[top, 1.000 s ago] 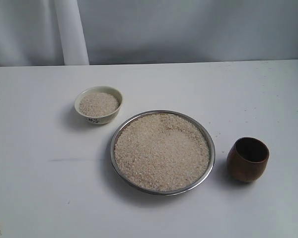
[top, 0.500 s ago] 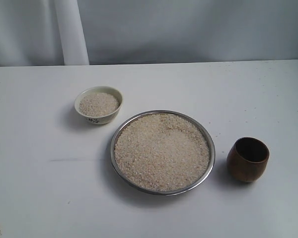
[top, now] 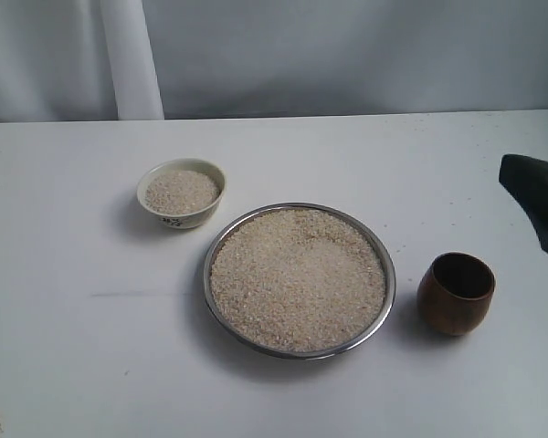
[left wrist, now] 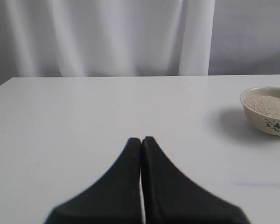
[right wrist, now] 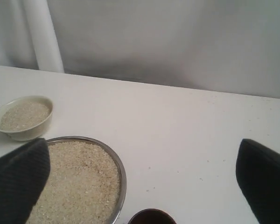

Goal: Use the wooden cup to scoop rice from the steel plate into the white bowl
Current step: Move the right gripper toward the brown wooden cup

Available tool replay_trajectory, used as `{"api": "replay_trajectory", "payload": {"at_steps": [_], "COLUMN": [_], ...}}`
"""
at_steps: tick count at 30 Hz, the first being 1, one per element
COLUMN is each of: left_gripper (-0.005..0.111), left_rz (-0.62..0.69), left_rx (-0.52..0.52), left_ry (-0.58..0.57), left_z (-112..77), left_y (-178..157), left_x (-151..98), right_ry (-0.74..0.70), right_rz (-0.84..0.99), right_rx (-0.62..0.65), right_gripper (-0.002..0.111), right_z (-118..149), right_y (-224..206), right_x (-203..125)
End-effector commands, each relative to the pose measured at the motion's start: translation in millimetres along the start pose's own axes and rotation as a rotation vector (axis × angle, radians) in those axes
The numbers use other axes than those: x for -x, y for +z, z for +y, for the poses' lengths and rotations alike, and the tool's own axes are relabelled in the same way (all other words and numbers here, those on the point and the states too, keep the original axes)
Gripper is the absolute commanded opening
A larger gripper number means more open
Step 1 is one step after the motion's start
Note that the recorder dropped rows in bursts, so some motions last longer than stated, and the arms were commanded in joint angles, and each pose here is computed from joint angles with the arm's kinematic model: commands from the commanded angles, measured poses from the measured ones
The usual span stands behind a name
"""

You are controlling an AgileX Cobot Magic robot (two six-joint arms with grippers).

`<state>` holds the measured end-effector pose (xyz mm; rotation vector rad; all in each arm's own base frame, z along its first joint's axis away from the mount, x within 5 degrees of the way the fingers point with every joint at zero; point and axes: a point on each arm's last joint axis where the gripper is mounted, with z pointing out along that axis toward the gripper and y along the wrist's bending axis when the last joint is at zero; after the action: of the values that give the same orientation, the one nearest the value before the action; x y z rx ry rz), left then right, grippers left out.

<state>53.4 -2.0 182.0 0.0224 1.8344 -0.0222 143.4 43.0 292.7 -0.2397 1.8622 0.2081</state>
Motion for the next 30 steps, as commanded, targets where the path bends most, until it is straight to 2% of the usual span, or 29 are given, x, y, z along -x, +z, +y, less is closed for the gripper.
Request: {"api": "replay_trajectory", "payload": {"at_steps": [1, 6, 14, 23, 30], "left_gripper": [0.000, 0.000, 0.000, 0.000, 0.000], "left_rz": [-0.007, -0.007, -0.007, -0.007, -0.007], "left_rx": [-0.002, -0.002, -0.002, -0.002, -0.002], "left_ry": [-0.003, -0.003, -0.003, -0.003, -0.003], "left_z": [-0.1, -0.1, -0.1, -0.1, -0.1], "left_y": [0, 0, 0, 0, 0], "left_x": [0, 0, 0, 0, 0], "right_ry": [-0.026, -0.020, -0.077, -0.129, -0.093], "right_rz": [0.001, 0.007, -0.027, 0.136, 0.146], "right_rx": [0.009, 0.030, 0.100, 0.123, 0.113], "right_gripper": [0.105, 0.105, 0.105, 0.105, 0.105], "right_z": [2, 3, 8, 10, 9], "right_y": [1, 9, 19, 47, 61], "right_x": [1, -21, -79, -107, -115]}}
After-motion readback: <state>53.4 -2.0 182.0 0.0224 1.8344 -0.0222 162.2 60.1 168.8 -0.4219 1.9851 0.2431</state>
